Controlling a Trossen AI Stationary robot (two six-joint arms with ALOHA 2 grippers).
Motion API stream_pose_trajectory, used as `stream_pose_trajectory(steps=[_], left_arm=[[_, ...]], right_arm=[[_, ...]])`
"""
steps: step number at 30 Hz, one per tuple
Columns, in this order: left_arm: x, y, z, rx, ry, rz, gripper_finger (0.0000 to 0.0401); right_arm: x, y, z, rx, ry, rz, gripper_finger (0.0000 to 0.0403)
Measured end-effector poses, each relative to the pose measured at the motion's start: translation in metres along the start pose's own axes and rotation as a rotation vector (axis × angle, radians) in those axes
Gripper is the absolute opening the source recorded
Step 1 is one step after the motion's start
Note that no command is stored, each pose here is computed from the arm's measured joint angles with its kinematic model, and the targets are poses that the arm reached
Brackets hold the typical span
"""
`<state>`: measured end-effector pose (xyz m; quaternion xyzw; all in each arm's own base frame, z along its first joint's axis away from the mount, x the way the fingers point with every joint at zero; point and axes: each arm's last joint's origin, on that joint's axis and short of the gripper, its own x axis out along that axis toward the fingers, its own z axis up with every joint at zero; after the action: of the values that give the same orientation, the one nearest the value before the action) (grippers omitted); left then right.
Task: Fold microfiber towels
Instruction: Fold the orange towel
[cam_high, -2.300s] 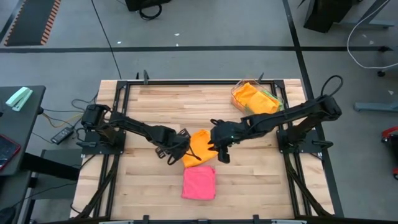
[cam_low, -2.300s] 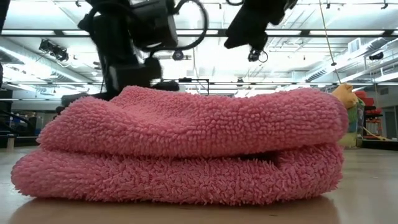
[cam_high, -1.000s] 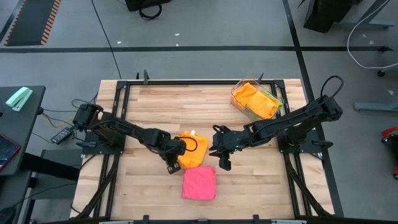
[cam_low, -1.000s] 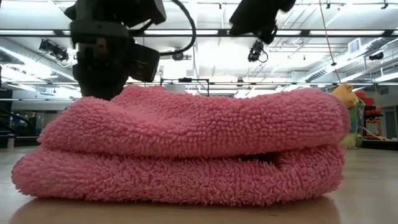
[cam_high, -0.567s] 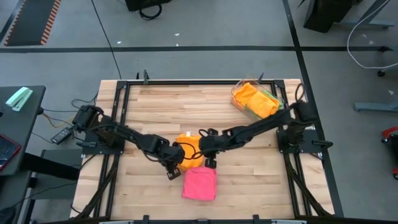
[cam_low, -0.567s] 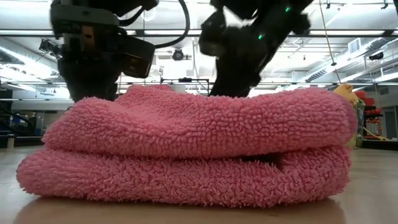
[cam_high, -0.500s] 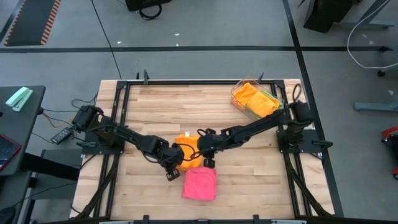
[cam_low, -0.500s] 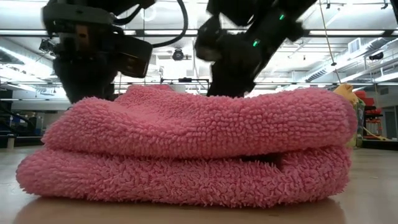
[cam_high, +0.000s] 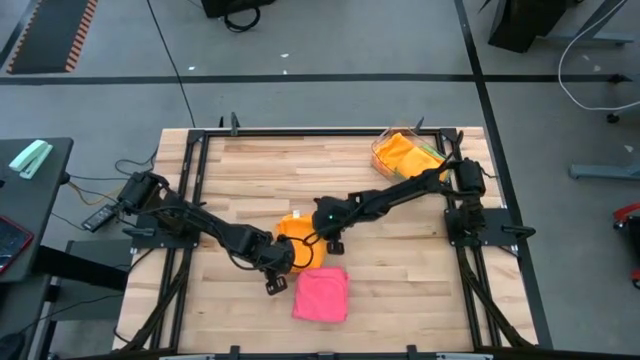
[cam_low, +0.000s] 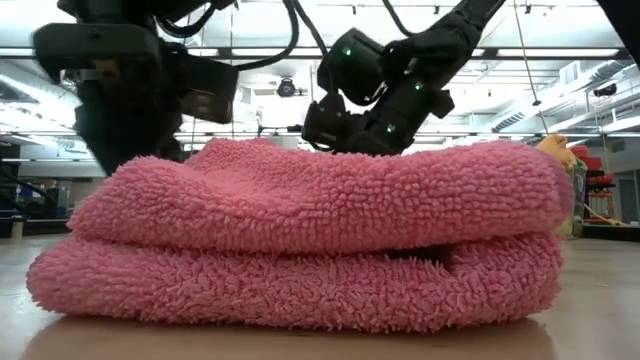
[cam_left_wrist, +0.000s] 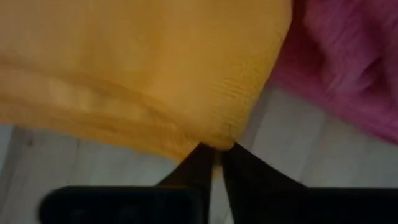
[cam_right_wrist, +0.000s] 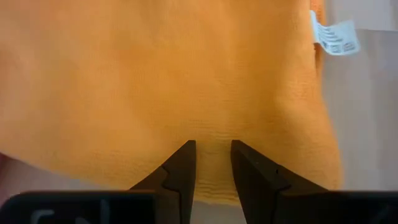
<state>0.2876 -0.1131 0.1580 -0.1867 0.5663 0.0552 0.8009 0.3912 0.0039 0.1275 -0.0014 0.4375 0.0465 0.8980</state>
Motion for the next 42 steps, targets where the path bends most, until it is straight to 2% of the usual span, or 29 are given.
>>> stream_pose_trajectory(steps=[8, 12, 15, 22, 31, 42], left_arm=[[-0.013, -0.001, 0.001, -0.075, -0.023, -0.020, 0.0184], [-0.018, -0.006, 0.000, -0.055, -0.093, -0.006, 0.0236], [-0.016, -0.013, -0.002, 0.031, -0.171, 0.038, 0.0259], [-0.012, -0.015, -0.006, 0.294, -0.261, 0.213, 0.0281], [-0.007, -0.017, -0.007, 0.620, -0.218, 0.256, 0.0291], [0.011, -0.017, -0.008, 0.867, -0.144, 0.249, 0.0291]], right_arm=[[-0.004, -0.038, -0.003, -0.076, -0.015, 0.030, 0.0109], [-0.011, -0.047, 0.001, -0.069, -0.047, 0.032, 0.0109], [-0.012, -0.049, 0.000, -0.055, -0.045, 0.048, 0.0109], [-0.013, -0.042, 0.007, 0.026, -0.051, 0.105, 0.0109], [-0.048, -0.033, 0.029, 0.024, -0.129, 0.083, 0.0109], [-0.099, -0.027, 0.043, 0.064, -0.197, 0.019, 0.0109]])
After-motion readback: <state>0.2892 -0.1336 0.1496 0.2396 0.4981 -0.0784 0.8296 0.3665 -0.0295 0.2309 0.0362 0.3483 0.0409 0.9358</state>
